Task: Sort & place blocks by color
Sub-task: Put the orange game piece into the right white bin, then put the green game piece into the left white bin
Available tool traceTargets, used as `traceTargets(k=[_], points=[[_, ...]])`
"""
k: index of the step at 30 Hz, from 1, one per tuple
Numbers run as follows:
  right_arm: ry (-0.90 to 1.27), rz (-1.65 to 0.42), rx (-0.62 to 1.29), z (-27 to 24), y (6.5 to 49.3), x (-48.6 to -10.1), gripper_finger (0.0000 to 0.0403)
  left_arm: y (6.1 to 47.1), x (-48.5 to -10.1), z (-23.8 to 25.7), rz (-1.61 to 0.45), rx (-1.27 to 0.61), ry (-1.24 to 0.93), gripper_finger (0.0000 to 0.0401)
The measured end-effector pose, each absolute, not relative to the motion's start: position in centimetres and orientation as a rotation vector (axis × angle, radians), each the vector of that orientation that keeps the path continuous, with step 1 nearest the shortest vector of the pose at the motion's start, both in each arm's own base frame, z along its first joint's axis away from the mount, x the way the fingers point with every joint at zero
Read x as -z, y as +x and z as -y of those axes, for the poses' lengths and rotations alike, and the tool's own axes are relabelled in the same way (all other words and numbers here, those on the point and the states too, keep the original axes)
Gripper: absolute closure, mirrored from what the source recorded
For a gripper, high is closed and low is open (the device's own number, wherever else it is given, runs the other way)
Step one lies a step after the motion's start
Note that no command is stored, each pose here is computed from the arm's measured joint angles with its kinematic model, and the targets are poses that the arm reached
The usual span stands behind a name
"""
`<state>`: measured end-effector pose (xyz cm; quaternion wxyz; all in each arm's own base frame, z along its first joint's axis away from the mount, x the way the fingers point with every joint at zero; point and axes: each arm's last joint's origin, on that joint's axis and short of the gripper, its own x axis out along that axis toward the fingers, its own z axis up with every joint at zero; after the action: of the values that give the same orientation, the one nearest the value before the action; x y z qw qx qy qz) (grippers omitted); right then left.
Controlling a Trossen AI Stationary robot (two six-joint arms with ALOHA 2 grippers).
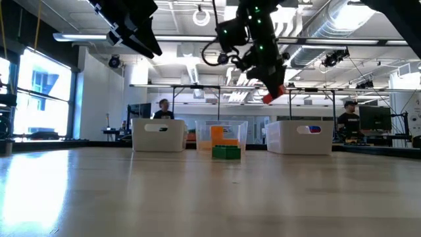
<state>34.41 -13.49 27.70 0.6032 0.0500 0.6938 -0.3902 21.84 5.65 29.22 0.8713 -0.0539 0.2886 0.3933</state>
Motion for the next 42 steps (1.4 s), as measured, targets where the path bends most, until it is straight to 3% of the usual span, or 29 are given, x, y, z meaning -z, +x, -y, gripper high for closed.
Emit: traceTargets(k=[15, 19, 27, 42], points=[[0.263, -1.818, 0.914, 17.1, 30.8, -23.4, 0.0292, 21.8, -29.2, -5.7, -0.625, -0.806, -0.065, 0.0201], [0.256, -1.824, 0.922, 17.3, 30.6, -23.1, 0.0268, 21.8, -29.2, -5.7, -0.644, -0.791, -0.023, 0.0201], [0.216, -1.807, 1.001, 17.7, 30.4, -23.1, 0.0214, 21.8, -29.2, -5.7, -0.648, -0.788, -0.013, 0.0201], [0.203, -1.711, 0.973, 16.1, 32.2, -25.2, 0.0206, 21.8, -29.2, -5.6, -0.648, -0.787, -0.013, 0.0201]])
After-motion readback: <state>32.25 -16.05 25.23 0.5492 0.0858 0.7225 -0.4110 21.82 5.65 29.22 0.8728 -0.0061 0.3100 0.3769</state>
